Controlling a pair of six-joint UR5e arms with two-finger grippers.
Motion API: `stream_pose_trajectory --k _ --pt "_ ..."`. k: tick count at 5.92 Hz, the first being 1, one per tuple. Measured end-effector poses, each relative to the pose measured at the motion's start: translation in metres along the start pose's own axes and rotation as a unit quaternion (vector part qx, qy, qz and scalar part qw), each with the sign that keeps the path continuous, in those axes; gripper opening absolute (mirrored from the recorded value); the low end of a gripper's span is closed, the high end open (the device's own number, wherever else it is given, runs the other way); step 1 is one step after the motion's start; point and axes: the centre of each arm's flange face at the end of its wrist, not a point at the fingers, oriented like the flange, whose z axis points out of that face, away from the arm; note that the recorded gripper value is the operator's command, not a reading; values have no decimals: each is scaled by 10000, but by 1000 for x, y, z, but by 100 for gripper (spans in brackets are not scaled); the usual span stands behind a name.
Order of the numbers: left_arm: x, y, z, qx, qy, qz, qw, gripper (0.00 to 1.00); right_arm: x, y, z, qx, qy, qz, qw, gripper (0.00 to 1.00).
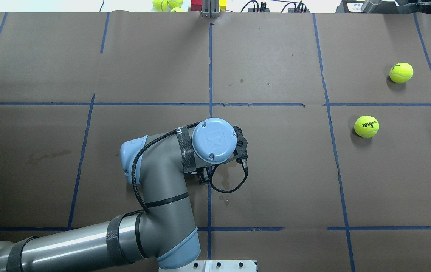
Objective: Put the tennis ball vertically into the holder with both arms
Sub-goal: 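Close the left gripper around the can's body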
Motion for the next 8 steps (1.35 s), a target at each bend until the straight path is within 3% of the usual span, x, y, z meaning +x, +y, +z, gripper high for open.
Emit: stream_pose_trajectory --k 4,8 --pt "21 -3 19 -103 -111 137 9998 100 1 1 1 -8 -3 9 10000 100" --pt "18 -11 32 113 -245 140 9995 100 1 1 1 -12 -4 11 10000 100"
